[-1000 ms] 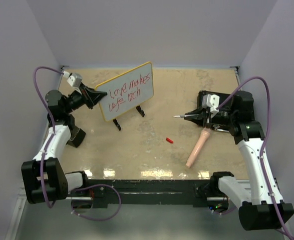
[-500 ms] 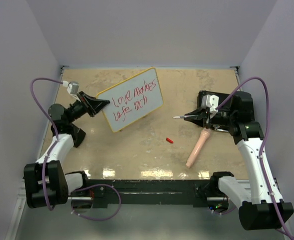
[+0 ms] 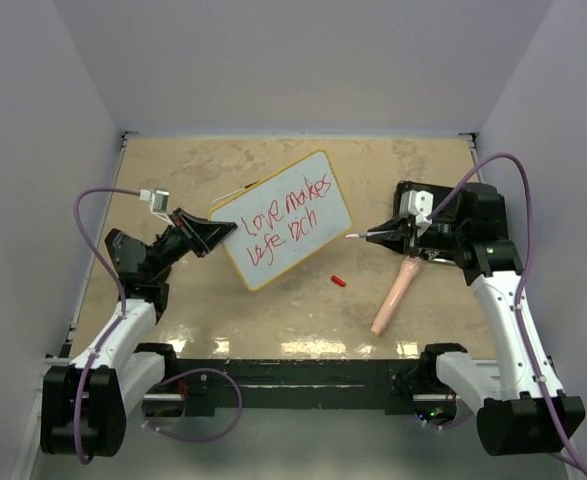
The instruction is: Write a sentence on the whiteboard
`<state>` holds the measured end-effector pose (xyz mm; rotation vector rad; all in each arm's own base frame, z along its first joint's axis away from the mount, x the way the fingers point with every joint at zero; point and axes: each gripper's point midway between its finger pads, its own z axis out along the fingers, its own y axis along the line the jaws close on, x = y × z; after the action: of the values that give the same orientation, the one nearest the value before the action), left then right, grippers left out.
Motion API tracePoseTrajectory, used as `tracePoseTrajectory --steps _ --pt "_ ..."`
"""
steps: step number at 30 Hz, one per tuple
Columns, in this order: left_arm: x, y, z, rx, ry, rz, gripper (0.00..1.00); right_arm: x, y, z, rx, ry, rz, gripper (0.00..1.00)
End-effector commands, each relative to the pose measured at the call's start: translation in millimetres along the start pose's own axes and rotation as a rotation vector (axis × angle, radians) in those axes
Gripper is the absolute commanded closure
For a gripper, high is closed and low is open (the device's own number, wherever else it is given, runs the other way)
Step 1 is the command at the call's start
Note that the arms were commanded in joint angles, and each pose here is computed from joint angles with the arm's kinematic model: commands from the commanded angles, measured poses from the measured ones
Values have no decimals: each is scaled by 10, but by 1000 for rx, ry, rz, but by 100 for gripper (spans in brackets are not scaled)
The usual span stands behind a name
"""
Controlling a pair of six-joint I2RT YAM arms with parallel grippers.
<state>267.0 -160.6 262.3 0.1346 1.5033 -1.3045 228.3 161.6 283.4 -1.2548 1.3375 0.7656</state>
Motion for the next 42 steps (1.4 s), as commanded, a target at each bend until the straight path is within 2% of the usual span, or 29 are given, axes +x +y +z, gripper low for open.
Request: tracePoseTrajectory --steps 1,11,17,29,42 --pt "-138 -116 -13 13 -94 -13 100 42 -22 7 -3 5 -1 100" --pt "49 -162 27 22 -98 -134 100 50 -257 106 108 167 -32 100" --pt "173 -219 132 55 -75 -176 100 32 -277 285 132 170 -36 100" --pt "221 -231 174 69 -76 -194 100 309 -374 274 185 248 -8 100" --pt "224 -258 184 80 -72 -192 100 400 -500 287 244 269 12 100"
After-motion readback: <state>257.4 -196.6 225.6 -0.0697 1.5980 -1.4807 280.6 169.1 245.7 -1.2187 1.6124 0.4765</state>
